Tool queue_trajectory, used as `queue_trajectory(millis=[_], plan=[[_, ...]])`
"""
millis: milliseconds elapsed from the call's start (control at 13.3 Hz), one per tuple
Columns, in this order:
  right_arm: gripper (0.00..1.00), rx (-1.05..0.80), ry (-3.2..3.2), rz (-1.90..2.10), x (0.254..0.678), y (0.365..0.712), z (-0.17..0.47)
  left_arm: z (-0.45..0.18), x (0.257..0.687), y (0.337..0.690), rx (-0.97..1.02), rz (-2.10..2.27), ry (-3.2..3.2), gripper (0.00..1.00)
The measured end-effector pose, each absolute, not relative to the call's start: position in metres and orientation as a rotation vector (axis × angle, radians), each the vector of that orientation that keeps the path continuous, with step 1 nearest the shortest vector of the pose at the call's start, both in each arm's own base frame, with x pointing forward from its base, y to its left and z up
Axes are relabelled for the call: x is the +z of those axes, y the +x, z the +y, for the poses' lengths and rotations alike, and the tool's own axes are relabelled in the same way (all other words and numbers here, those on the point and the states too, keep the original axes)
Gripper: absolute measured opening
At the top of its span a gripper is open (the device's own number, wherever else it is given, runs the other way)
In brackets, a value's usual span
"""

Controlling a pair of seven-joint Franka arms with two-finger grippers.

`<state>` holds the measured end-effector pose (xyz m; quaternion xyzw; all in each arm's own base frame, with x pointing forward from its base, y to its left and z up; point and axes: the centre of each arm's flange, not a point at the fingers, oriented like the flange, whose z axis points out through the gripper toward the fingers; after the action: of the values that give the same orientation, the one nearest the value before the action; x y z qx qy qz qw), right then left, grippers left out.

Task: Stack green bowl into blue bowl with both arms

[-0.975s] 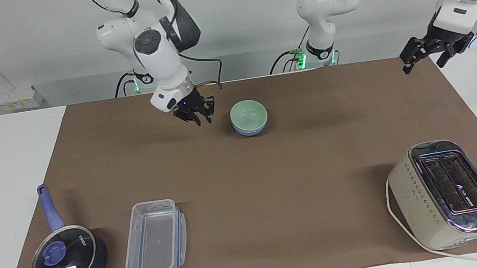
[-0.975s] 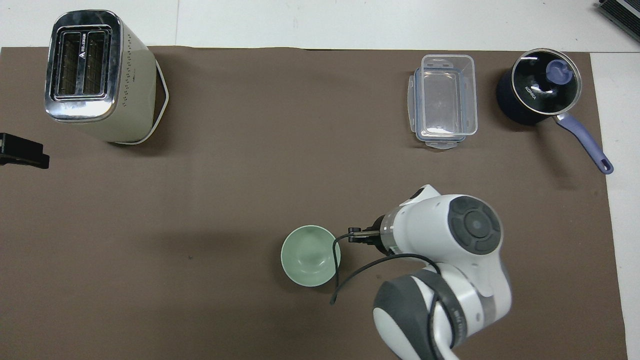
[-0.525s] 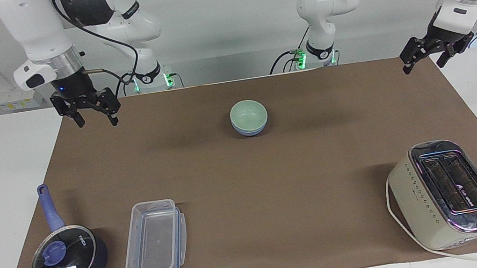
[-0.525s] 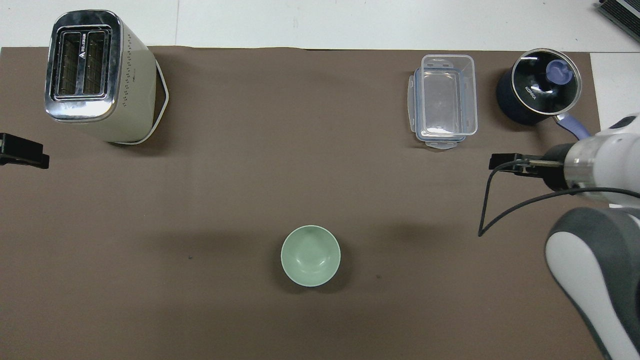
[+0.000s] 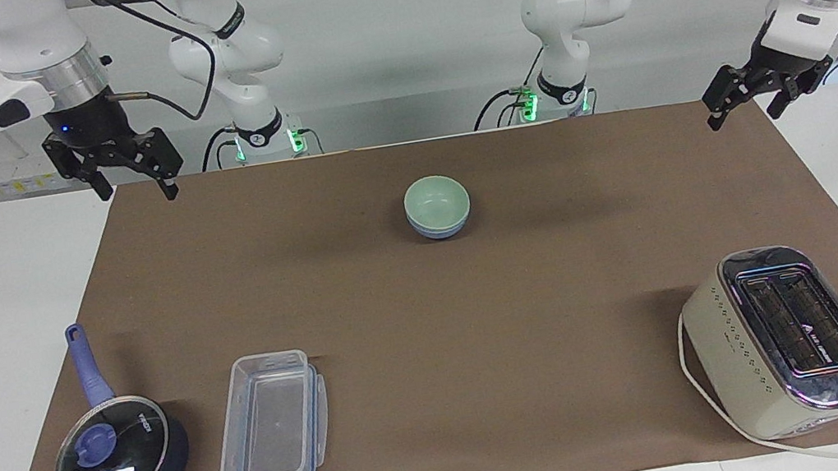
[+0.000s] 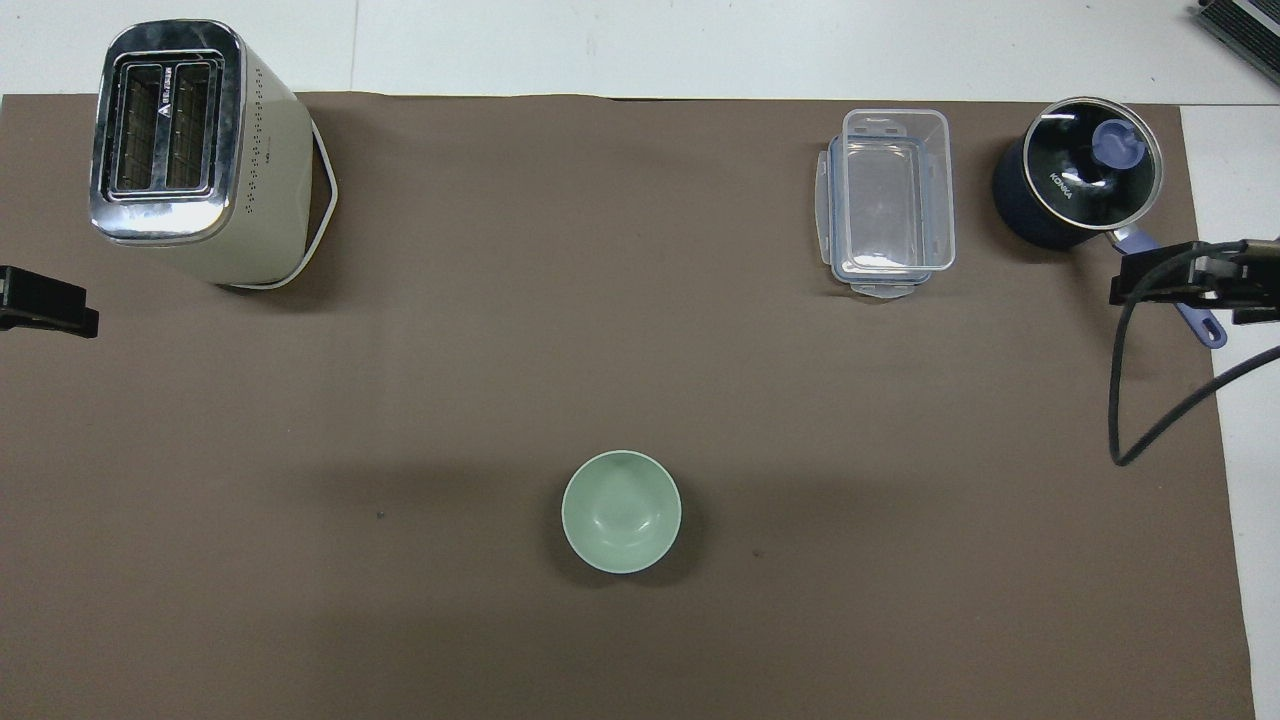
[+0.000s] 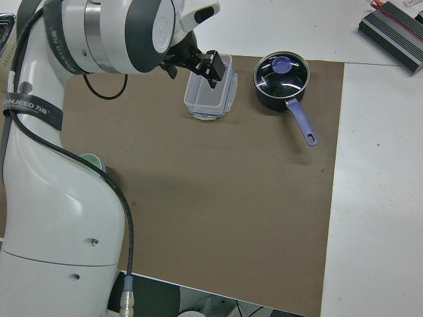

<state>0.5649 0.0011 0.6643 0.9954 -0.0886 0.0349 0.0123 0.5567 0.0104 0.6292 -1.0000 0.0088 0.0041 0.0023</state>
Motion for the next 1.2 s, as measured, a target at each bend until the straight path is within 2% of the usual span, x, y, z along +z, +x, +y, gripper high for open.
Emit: queue_trajectory(millis=[375,1200], plan=[[1.00,0.028,3.101,-0.258,0.661,0.557,0.006,0.010,0.629,0.557,0.013,0.028,-3.137,1.00],[1.00,-0.009,3.103,-0.194,0.655,0.547,0.010,0.010,0.629,0.557,0.013,0.028,-3.137,1.00]])
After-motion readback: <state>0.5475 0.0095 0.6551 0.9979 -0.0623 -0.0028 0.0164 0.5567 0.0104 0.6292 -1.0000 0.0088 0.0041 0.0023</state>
